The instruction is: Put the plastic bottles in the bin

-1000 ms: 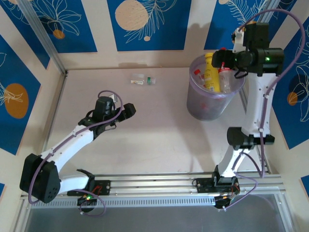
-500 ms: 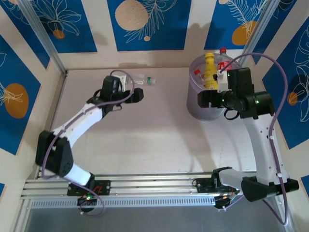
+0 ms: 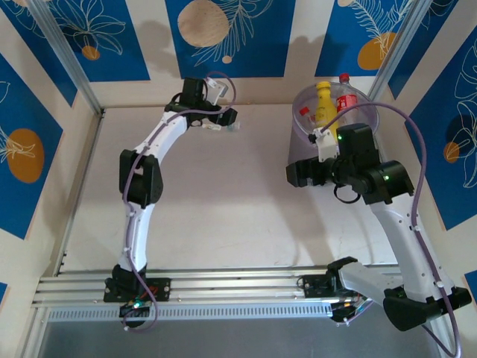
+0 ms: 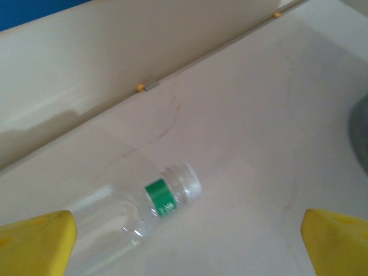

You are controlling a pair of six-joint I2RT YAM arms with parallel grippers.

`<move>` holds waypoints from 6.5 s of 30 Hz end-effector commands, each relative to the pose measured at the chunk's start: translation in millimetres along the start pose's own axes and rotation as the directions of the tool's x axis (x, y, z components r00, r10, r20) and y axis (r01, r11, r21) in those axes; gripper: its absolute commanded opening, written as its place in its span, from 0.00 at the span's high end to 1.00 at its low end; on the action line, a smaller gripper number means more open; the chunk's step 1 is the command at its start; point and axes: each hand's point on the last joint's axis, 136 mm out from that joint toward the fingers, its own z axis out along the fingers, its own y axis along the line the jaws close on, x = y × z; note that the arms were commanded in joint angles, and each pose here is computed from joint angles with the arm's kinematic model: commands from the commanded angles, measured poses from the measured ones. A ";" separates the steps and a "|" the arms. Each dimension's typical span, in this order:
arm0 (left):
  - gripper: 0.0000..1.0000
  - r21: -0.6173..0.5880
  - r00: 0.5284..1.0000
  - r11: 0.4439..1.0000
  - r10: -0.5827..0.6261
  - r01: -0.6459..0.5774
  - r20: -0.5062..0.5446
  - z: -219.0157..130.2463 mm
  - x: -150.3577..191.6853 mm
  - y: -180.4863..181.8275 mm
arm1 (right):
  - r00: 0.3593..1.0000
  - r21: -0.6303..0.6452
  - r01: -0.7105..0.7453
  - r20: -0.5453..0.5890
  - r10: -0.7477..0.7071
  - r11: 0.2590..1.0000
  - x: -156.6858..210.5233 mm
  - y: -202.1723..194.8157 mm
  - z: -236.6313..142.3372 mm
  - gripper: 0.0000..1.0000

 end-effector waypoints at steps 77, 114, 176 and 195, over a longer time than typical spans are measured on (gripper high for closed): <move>0.66 -0.053 0.990 0.989 -0.138 0.139 0.026 -54.5 37.3 -42.1 | 0.978 -0.027 -0.189 0.083 0.190 0.982 -13.7 18.4 27.5 0.17; 1.00 0.511 0.951 0.851 -0.247 0.121 0.186 -170.9 71.0 -235.9 | 0.930 -0.280 -0.331 0.068 0.362 0.901 -96.9 47.5 158.0 0.33; 0.00 0.035 0.934 0.936 -0.345 0.349 -0.098 -227.7 181.0 -164.6 | 0.952 0.335 -0.124 0.305 0.017 0.934 -230.3 -122.2 4.3 0.72; 0.00 -0.001 0.931 0.936 -0.351 0.352 -0.100 -228.1 187.2 -155.3 | 0.989 0.380 -0.138 0.093 0.111 0.915 -194.6 -166.5 88.0 0.69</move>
